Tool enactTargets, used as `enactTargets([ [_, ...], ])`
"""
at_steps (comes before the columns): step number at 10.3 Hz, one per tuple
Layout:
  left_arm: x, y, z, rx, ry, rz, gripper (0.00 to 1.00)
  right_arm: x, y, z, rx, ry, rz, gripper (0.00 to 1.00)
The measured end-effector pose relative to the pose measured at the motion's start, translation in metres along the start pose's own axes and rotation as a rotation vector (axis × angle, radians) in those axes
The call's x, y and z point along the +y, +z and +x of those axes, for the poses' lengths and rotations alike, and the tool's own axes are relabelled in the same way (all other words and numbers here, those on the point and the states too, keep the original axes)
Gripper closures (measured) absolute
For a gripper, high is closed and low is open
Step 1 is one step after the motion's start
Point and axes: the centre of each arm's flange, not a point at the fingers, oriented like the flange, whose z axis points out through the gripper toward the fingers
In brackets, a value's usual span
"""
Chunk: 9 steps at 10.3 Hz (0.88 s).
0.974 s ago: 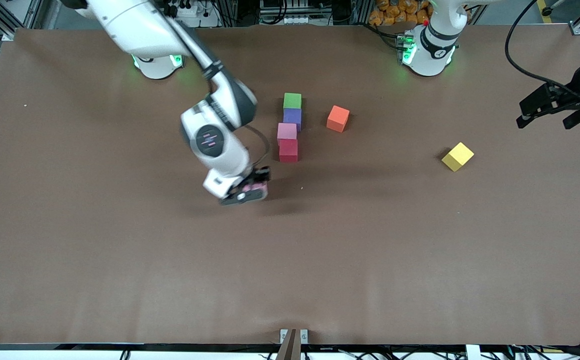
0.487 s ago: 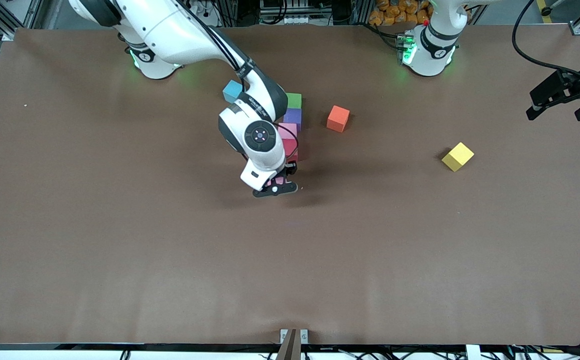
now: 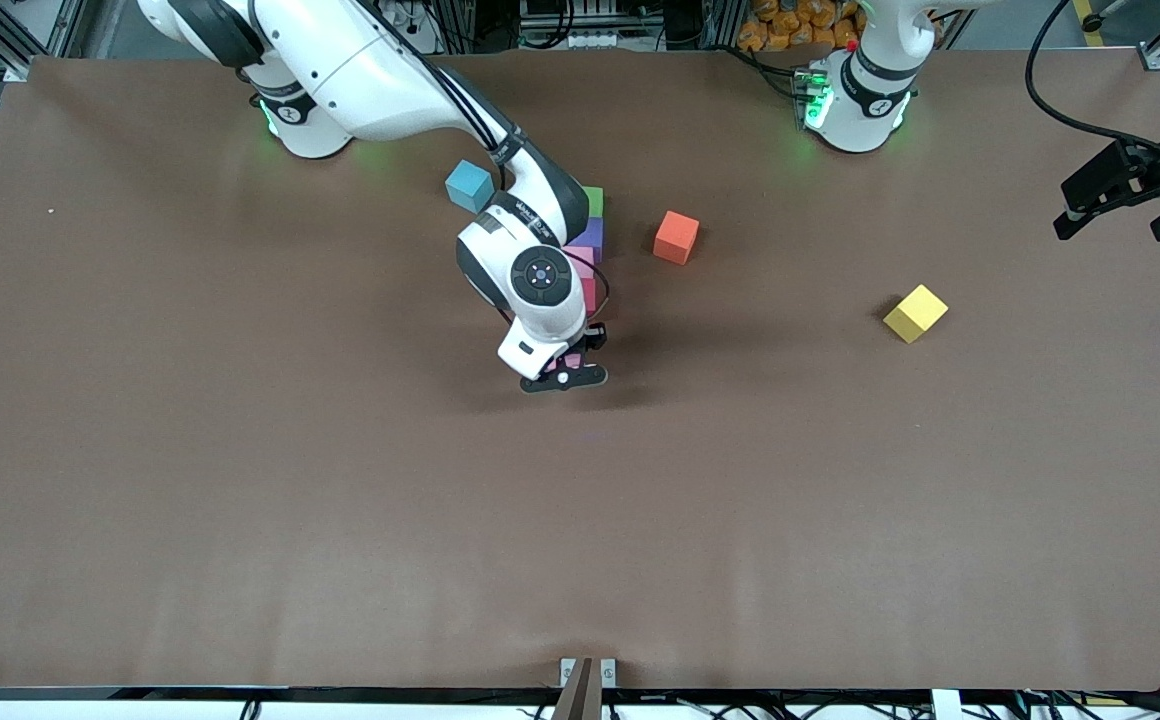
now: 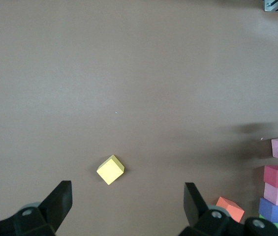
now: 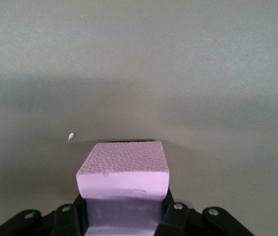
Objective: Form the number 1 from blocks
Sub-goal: 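Carry the pink block to the red block with the right gripper and place it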
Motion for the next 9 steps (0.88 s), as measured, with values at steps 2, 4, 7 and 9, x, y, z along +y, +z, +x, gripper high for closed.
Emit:
enactTargets([
  [2, 0.0, 0.0, 0.0, 0.0, 0.0, 0.0, 0.0, -0.011, 0.002, -0.009, -0.001, 0.002, -0.003, 0.44],
  [4, 0.0, 0.0, 0.0, -0.002, -0.001, 0.0, 0.0, -0.02, 0.004, -0.015, -0.002, -0.004, -0.006, 0.44],
  [7, 0.0, 0.001, -0.001, -0.012, 0.003, 0.001, 0.0, -0.021, 0.005, -0.017, -0.006, -0.004, -0.009, 0.44],
  [9, 0.0, 0.002, -0.002, -0.016, 0.01, 0.001, 0.0, -0.019, 0.008, -0.018, -0.014, 0.0, -0.016, 0.44],
])
